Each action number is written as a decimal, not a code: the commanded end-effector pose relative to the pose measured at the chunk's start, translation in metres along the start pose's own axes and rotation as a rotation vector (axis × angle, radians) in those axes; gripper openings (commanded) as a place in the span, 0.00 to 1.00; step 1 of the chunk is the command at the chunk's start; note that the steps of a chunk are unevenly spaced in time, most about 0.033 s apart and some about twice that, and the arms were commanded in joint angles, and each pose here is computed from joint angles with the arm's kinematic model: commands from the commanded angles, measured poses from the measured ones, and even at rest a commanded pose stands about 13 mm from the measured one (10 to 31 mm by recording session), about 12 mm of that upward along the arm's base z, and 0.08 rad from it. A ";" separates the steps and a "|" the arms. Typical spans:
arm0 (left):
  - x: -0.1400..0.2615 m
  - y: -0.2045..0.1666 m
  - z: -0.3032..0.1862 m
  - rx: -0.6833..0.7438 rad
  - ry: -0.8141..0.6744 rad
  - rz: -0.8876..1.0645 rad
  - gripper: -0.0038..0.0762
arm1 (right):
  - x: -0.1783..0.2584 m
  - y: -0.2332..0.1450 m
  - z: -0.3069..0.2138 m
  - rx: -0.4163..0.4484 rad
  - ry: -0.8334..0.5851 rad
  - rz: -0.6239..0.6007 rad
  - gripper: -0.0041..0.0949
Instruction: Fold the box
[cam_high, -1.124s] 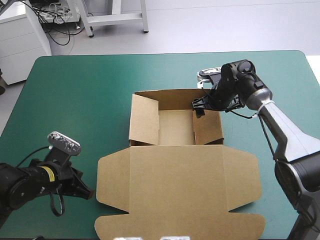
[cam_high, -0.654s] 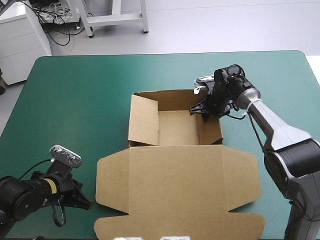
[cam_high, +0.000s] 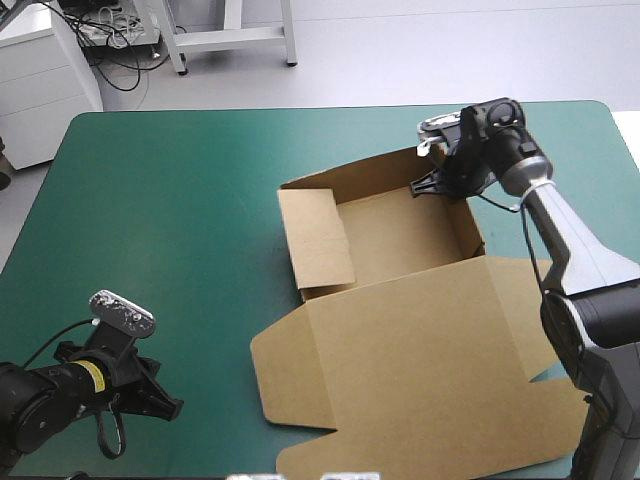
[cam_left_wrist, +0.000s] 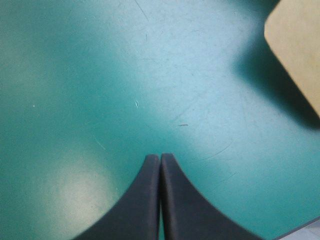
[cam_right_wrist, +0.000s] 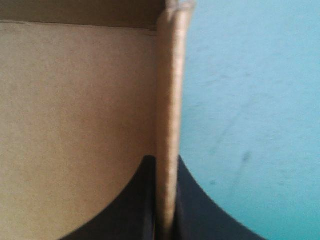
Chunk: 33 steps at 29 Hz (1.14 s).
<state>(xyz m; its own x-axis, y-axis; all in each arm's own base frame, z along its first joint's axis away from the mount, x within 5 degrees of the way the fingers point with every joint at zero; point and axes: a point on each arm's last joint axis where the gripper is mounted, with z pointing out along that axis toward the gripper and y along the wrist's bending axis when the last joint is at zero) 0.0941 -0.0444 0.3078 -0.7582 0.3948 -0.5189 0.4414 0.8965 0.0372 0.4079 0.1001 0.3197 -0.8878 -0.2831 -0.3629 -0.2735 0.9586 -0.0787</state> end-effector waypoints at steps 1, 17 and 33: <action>-0.008 0.000 -0.006 -0.006 -0.066 -0.002 0.01 | 0.000 -0.056 -0.044 0.094 -0.107 0.075 0.02; -0.012 0.001 -0.007 -0.014 -0.110 0.003 0.01 | 0.076 -0.250 -0.063 0.265 -0.146 0.503 0.02; -0.014 0.002 -0.007 -0.023 -0.136 0.008 0.01 | 0.098 -0.275 -0.065 0.227 -0.120 0.574 0.99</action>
<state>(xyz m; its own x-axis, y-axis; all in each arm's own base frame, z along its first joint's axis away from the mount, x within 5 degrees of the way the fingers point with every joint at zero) 0.0996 -0.0449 0.3110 -0.7186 0.3923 -0.5742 0.4385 0.8965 0.0635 0.3886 -0.1979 0.3179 -0.8739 0.2952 -0.3863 0.3254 0.9455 -0.0136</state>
